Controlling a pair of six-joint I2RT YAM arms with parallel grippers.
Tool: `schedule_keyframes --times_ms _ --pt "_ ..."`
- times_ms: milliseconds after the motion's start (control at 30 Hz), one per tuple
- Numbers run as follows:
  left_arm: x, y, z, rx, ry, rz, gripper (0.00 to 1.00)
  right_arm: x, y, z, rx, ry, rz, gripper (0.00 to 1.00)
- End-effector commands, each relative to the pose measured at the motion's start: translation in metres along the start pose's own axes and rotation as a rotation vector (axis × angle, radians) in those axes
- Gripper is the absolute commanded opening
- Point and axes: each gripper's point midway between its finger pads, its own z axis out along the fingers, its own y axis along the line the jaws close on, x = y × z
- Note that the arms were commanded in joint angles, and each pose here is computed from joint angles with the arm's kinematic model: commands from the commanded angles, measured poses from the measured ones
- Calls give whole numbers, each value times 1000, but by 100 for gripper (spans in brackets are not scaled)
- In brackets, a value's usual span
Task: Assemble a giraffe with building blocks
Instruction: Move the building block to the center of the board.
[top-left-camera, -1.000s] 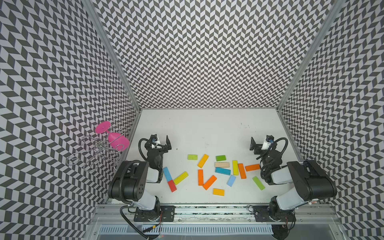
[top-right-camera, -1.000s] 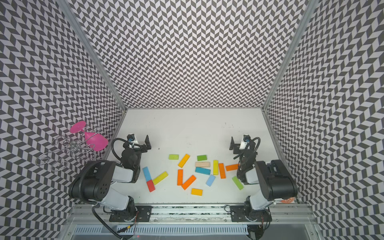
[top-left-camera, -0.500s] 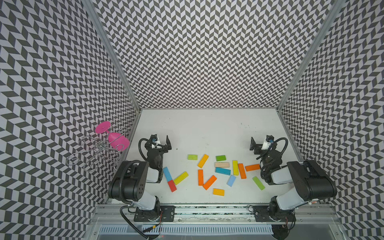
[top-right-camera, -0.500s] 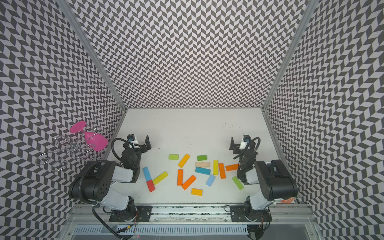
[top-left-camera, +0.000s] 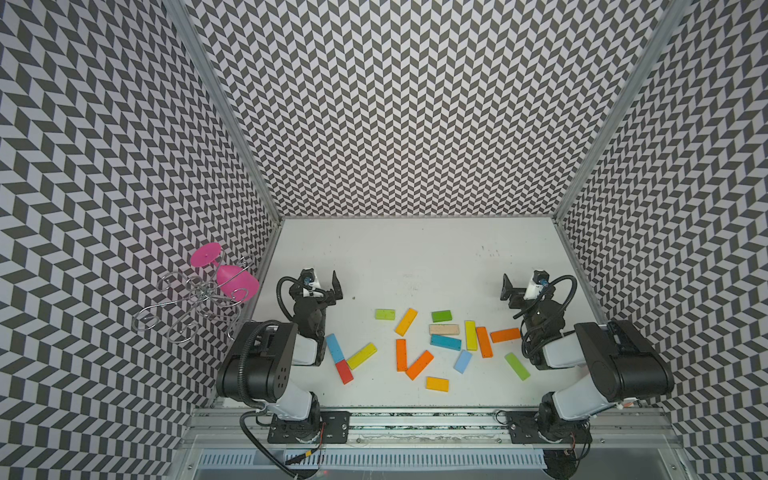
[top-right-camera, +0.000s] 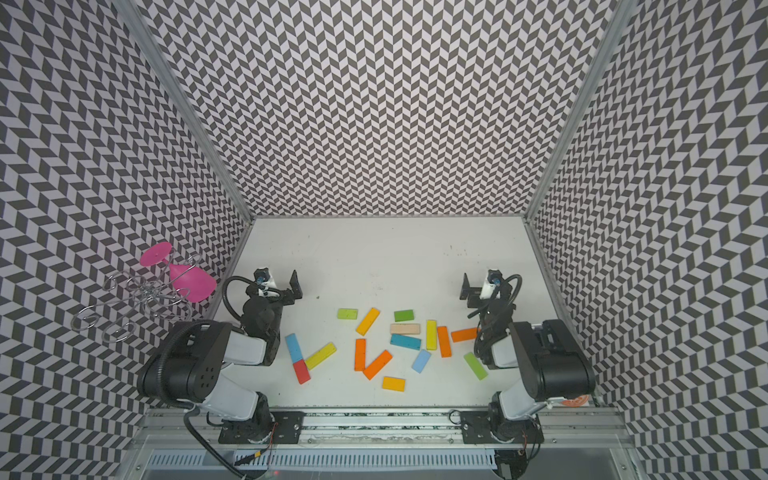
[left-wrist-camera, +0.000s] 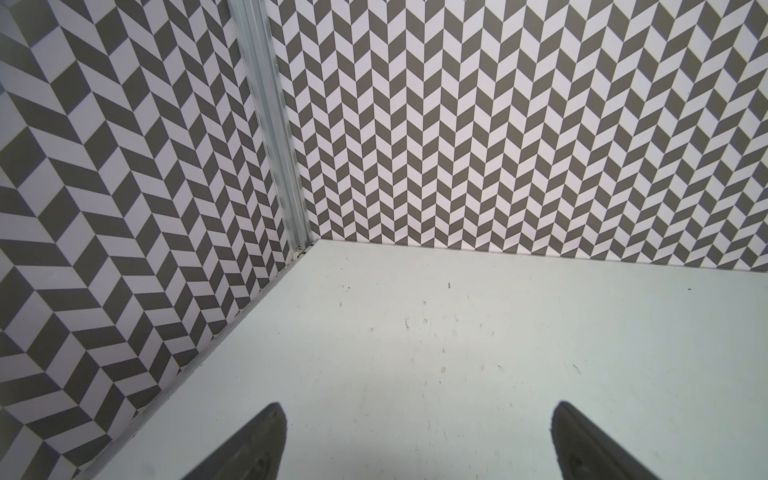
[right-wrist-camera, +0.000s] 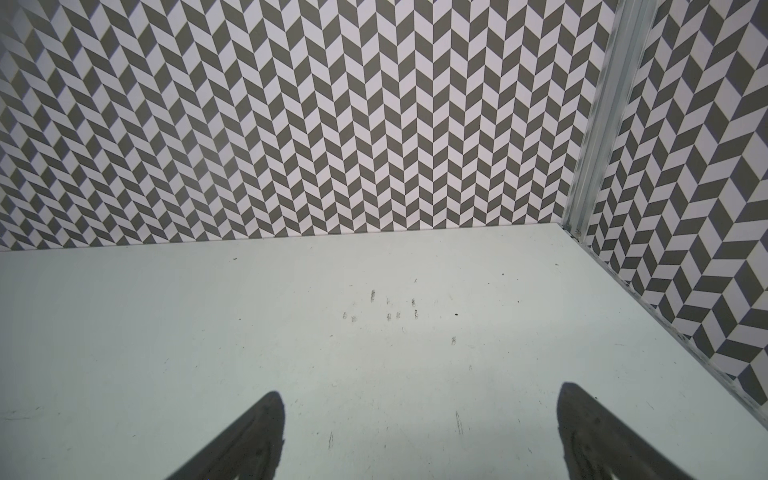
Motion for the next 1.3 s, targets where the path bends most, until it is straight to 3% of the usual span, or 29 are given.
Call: schedule_keyframes --times_ms 0,67,133,167,367,500,567,833,1067,1267 --pt "-15 0 -3 0 -53 4 100 -37 -8 8 61 -80 21 97" --pt "-28 -5 -6 -17 -42 28 100 -51 -8 19 99 -22 10 96" --pt "-48 -6 -8 -78 -46 34 99 -65 -27 31 230 45 196 95" --pt "-60 -5 -9 -107 -47 6 99 -73 -25 37 233 88 238 94" --pt "-108 -20 -14 -98 90 -248 93 -72 14 39 105 355 455 88" --pt "-122 -50 -29 -22 221 -294 91 -74 45 18 19 456 527 82" --pt "-124 -64 -36 39 283 -276 91 -71 52 8 53 494 523 82" --pt "-93 -119 -82 326 518 -281 90 -18 66 -36 215 721 615 80" --pt "-61 -189 -136 614 622 -286 89 13 75 -73 305 810 741 81" --pt "-36 -219 -170 728 696 -286 88 34 81 -91 311 891 786 77"
